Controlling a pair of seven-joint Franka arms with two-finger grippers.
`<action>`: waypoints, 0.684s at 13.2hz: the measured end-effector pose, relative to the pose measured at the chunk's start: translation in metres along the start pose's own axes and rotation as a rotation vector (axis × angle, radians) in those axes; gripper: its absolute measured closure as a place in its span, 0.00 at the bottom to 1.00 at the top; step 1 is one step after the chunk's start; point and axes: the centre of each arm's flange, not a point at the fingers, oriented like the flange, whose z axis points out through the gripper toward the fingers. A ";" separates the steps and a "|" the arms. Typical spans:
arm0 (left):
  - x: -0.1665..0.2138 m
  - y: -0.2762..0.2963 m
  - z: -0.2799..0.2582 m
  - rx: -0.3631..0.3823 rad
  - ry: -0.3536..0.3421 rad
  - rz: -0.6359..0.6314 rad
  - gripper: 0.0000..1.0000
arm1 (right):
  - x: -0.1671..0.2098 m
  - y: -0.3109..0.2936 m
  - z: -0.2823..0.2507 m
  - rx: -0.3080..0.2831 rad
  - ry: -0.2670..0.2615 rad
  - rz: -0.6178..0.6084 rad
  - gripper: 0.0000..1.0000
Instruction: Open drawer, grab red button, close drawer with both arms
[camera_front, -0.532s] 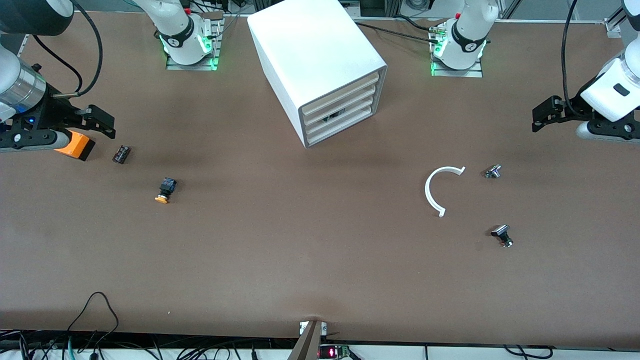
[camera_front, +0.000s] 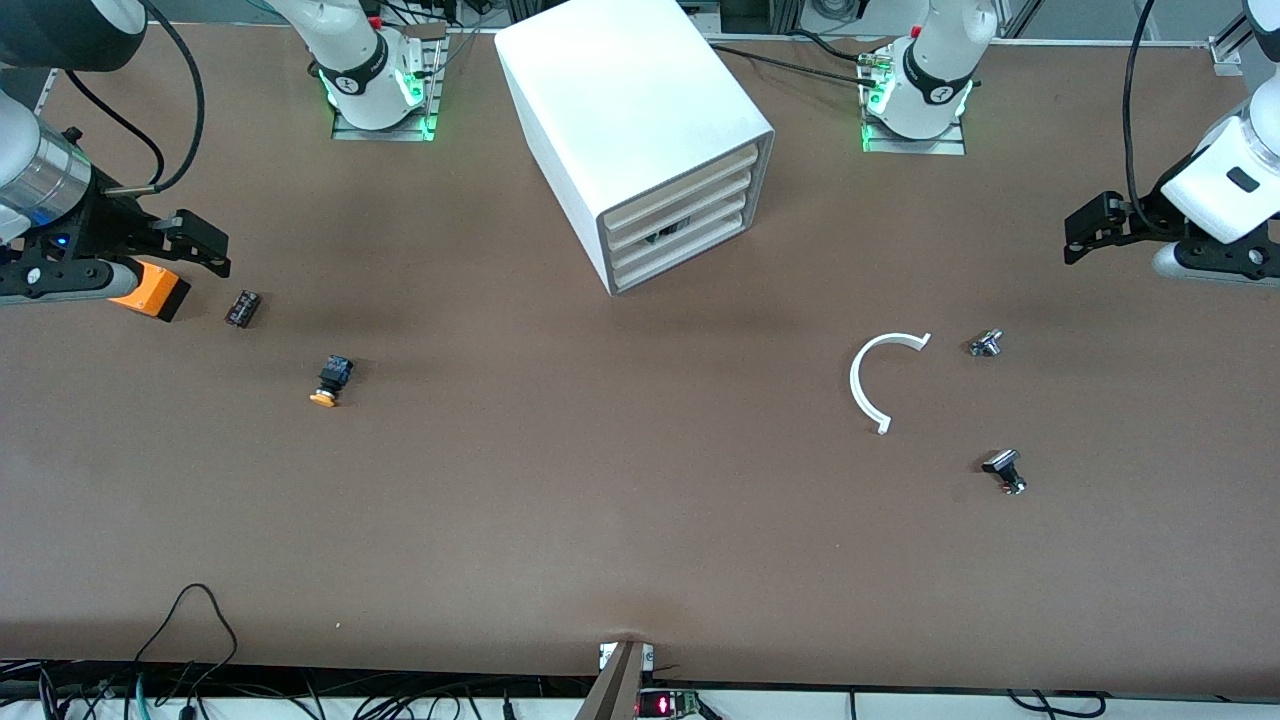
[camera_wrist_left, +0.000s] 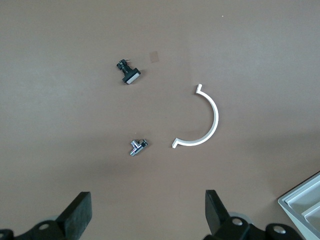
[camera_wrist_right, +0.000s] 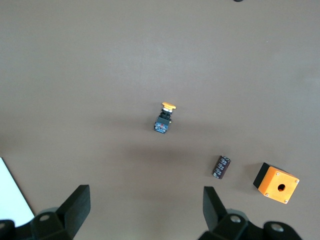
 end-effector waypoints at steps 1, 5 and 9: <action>0.000 0.000 0.000 0.000 -0.002 0.000 0.00 | 0.000 0.000 0.000 0.000 0.000 0.000 0.00; -0.004 0.002 0.004 -0.010 -0.043 0.001 0.00 | 0.000 0.000 0.000 0.001 0.001 0.002 0.00; -0.012 0.010 0.010 -0.087 -0.115 0.001 0.00 | 0.000 0.001 0.000 0.001 0.002 0.002 0.00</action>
